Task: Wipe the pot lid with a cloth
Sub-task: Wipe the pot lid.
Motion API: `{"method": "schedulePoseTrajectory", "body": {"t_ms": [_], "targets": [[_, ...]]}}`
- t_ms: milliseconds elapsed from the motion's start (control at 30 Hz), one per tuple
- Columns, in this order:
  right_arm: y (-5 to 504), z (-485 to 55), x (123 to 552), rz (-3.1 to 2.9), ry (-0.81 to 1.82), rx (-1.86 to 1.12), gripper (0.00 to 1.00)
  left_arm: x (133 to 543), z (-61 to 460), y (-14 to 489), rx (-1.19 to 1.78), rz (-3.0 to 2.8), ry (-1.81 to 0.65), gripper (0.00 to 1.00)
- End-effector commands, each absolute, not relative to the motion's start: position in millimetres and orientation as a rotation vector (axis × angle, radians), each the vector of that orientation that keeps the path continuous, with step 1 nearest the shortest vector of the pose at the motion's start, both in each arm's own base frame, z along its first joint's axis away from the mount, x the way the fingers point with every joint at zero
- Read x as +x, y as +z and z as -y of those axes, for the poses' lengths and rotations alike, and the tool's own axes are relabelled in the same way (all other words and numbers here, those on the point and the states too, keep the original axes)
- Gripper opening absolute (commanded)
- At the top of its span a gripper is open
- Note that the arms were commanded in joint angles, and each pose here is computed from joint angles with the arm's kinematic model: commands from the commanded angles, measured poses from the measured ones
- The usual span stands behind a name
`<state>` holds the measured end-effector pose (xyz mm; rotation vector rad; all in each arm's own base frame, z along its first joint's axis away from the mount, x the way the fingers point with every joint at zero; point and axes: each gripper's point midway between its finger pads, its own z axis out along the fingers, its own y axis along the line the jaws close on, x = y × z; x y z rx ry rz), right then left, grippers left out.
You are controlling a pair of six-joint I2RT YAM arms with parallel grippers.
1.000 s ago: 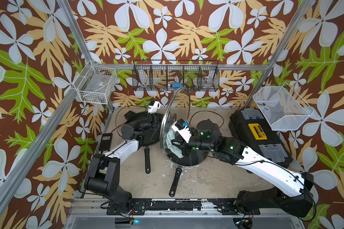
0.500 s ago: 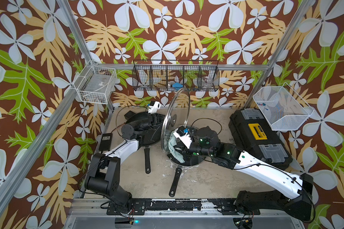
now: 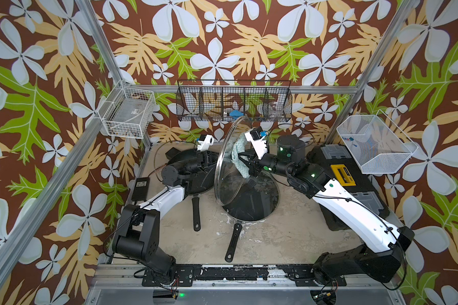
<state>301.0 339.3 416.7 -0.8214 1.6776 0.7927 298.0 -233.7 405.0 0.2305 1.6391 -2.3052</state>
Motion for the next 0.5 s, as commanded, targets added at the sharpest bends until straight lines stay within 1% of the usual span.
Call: {"method": "schedulePoseTrajectory", "body": {"t_ms": [0,133,200,367,467], "targets": [[424.8,-361.9,267.9,-1.612,0.854,-0.958,0.00,264.7,219.6,441.2,0.460,-1.338,-2.236,0.00],[416.1,-375.5,226.5,-1.577,0.905,-1.072,0.00,267.0,220.1,438.3,0.452,-1.346,-2.240,0.00],[410.6,-366.6,215.9,-1.578,0.906,-1.068,0.00,268.5,220.3,437.0,0.445,-1.349,-2.240,0.00],[400.7,-321.7,220.9,-1.616,0.789,-0.926,0.00,276.3,219.7,435.7,0.404,-1.354,-2.215,0.00],[403.7,-294.9,230.8,-1.630,0.735,-0.837,0.00,286.4,221.0,434.9,0.356,-1.383,-2.132,0.00]]}}
